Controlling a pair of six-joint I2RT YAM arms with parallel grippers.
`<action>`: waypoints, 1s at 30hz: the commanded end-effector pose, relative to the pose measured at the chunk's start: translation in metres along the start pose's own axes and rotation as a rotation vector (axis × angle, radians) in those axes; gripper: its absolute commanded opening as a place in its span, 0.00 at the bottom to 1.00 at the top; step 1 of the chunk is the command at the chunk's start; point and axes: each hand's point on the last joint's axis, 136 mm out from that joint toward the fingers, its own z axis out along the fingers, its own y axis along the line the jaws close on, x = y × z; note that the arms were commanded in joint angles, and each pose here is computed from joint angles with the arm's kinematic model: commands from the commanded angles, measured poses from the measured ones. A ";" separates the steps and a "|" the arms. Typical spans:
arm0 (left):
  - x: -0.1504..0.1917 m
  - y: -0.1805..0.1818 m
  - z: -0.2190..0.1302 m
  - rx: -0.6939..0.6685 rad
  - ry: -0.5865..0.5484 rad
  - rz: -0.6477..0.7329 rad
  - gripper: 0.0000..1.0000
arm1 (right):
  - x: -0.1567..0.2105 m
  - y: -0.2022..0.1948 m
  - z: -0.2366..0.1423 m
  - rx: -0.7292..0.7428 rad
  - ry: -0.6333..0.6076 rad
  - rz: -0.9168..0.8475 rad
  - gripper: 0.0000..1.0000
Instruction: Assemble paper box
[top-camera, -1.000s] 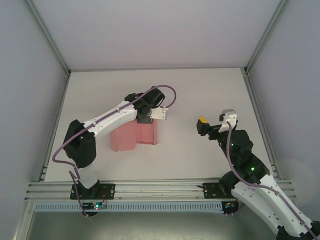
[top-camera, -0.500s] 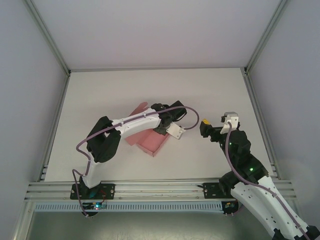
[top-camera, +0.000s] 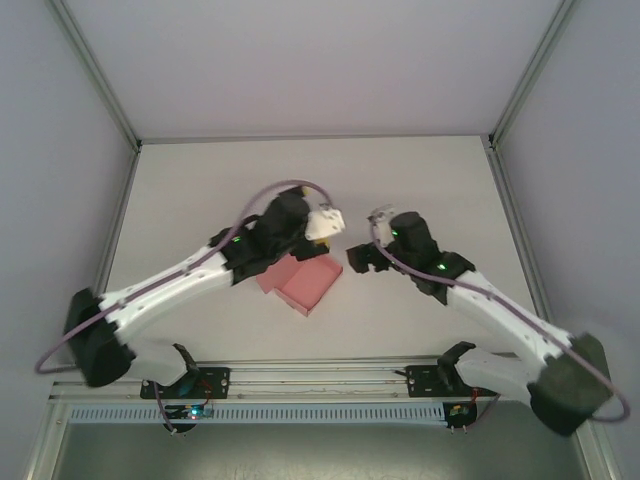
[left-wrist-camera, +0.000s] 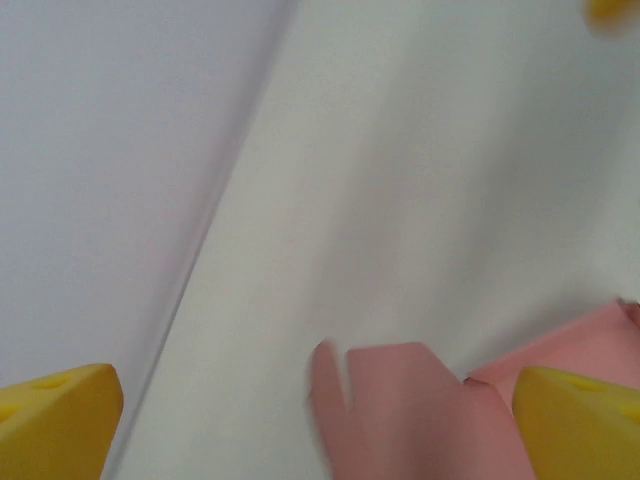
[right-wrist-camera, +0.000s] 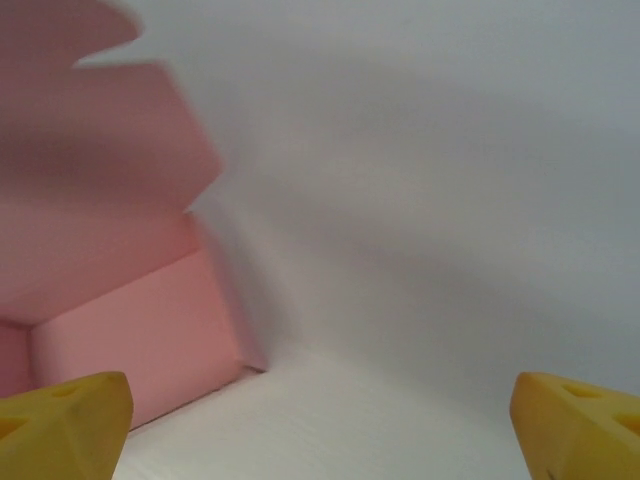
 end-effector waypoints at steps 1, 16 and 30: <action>0.023 0.076 -0.043 -0.324 -0.119 -0.640 1.00 | -0.010 0.035 0.025 -0.139 0.029 -0.067 0.94; 0.210 0.088 -0.140 -0.792 0.150 -1.233 1.00 | 0.015 0.042 0.127 -0.072 0.230 -0.036 0.61; 0.205 0.086 -0.125 -0.734 0.194 -1.191 1.00 | 0.029 0.020 0.111 0.212 0.206 -0.069 0.02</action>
